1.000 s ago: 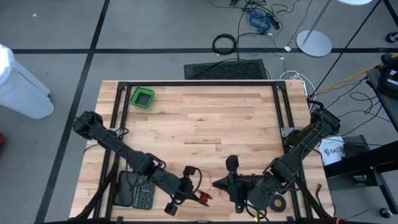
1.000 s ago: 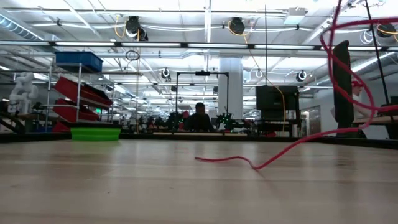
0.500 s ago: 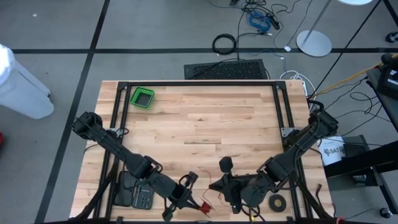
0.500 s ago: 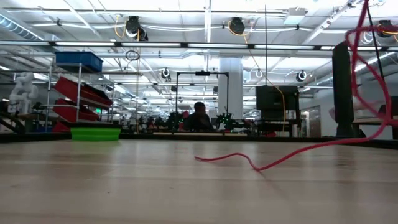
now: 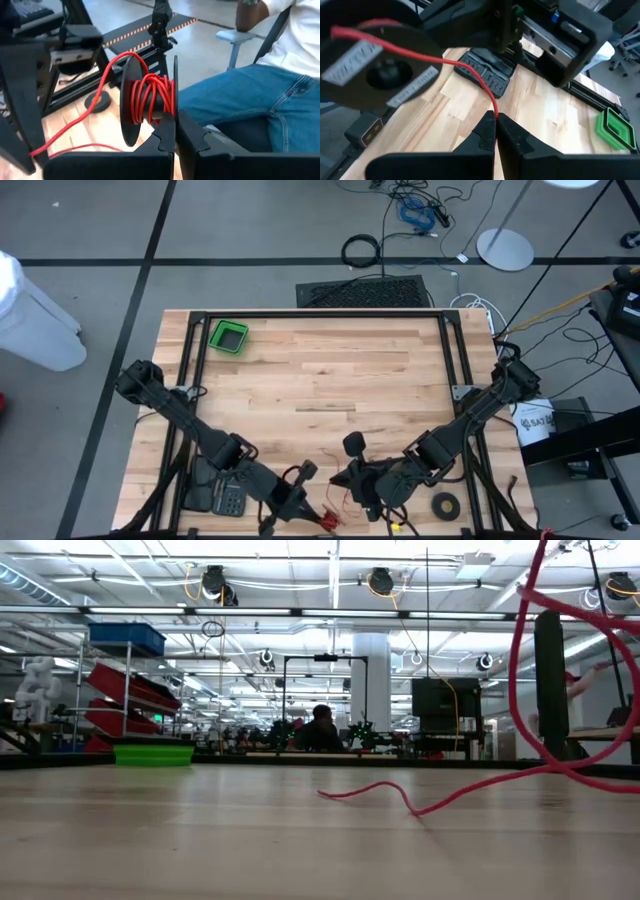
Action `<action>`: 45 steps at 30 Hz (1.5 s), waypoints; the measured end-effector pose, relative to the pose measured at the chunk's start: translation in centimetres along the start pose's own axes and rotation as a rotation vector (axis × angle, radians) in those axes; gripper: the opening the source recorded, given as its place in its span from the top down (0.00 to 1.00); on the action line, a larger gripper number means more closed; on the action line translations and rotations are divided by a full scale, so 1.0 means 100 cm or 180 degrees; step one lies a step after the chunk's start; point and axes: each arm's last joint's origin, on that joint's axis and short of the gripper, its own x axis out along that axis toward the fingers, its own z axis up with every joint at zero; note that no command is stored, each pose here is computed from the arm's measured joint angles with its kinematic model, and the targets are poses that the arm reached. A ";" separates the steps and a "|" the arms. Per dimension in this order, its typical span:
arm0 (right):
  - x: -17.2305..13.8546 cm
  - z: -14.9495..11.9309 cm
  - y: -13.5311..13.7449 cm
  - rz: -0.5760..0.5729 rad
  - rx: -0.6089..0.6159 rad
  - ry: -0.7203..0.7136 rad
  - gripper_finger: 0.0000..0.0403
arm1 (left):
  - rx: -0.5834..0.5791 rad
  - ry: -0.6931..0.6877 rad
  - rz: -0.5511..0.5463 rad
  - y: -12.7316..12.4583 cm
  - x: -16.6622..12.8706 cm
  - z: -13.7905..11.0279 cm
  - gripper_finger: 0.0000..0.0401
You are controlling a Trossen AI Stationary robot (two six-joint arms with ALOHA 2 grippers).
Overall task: Coil cords
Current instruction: Coil the red wire into the spool
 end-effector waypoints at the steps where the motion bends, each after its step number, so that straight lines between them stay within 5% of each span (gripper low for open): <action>1: 0.000 0.000 0.000 -0.0004 -0.0022 -0.0003 1.00 | 0.0009 -0.0032 -0.0005 -0.001 0.000 0.001 0.99; 24: -0.023 0.030 -0.003 -0.0181 0.0026 -0.0801 1.00 | -0.0045 -0.0031 0.0001 0.002 0.000 0.001 0.99; 40: 0.004 0.018 -0.015 -0.0039 0.0176 -0.0573 1.00 | 0.0065 -0.0278 -0.0019 0.002 0.010 0.001 0.99; 45: 0.005 0.013 -0.013 0.0138 0.0185 -0.0449 1.00 | 0.0369 -0.0402 -0.0051 -0.007 0.009 0.006 0.99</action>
